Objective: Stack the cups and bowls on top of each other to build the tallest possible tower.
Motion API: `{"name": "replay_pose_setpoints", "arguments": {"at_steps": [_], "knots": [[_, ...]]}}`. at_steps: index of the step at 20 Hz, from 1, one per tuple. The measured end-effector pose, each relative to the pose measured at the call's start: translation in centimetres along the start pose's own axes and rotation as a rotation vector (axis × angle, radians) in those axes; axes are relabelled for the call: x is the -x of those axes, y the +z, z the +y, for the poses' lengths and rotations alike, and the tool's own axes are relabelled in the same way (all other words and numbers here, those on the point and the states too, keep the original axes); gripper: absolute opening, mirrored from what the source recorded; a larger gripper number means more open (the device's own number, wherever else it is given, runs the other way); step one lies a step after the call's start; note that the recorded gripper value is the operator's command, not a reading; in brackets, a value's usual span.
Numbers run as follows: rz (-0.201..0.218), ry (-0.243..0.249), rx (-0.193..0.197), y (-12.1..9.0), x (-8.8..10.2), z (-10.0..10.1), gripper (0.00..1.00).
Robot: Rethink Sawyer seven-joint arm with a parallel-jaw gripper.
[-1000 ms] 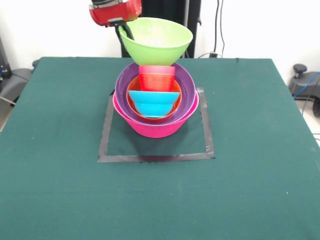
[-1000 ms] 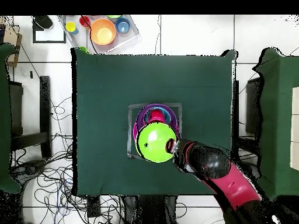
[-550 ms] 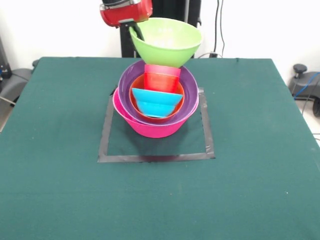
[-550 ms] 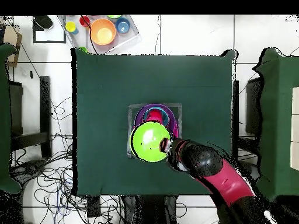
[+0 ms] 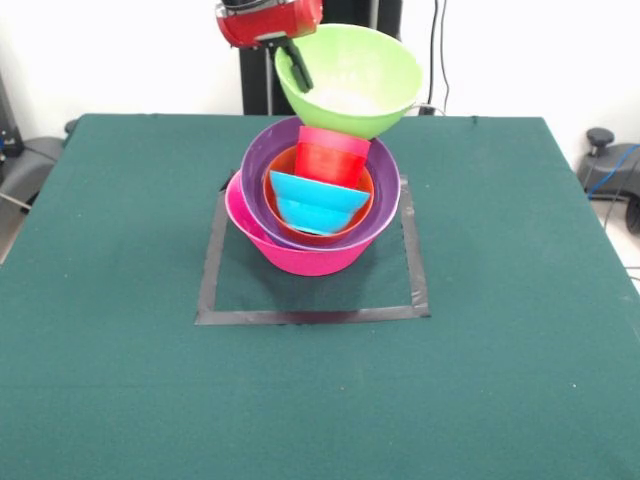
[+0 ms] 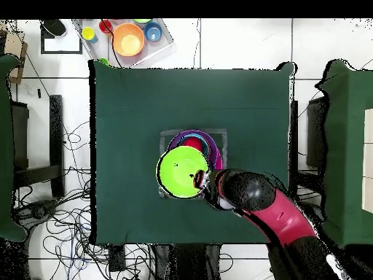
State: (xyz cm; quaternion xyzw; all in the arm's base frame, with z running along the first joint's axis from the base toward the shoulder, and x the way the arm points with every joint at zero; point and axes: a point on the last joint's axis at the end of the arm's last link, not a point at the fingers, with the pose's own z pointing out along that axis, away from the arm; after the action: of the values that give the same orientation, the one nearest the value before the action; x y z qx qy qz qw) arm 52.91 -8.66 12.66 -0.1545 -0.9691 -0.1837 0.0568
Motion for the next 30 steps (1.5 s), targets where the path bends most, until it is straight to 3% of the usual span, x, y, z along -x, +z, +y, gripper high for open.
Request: {"name": "replay_pose_setpoints", "arguments": {"at_steps": [2,9,16,30], "knots": [[0.025,0.006,0.011,-0.8,0.7,0.2,0.00],[0.056,0.030,0.025,-2.6,2.1,-0.4,0.00],[0.039,0.038,0.023,-4.2,4.0,-1.4,0.00],[0.057,0.052,0.047,-1.7,6.0,-2.6,0.00]]}}
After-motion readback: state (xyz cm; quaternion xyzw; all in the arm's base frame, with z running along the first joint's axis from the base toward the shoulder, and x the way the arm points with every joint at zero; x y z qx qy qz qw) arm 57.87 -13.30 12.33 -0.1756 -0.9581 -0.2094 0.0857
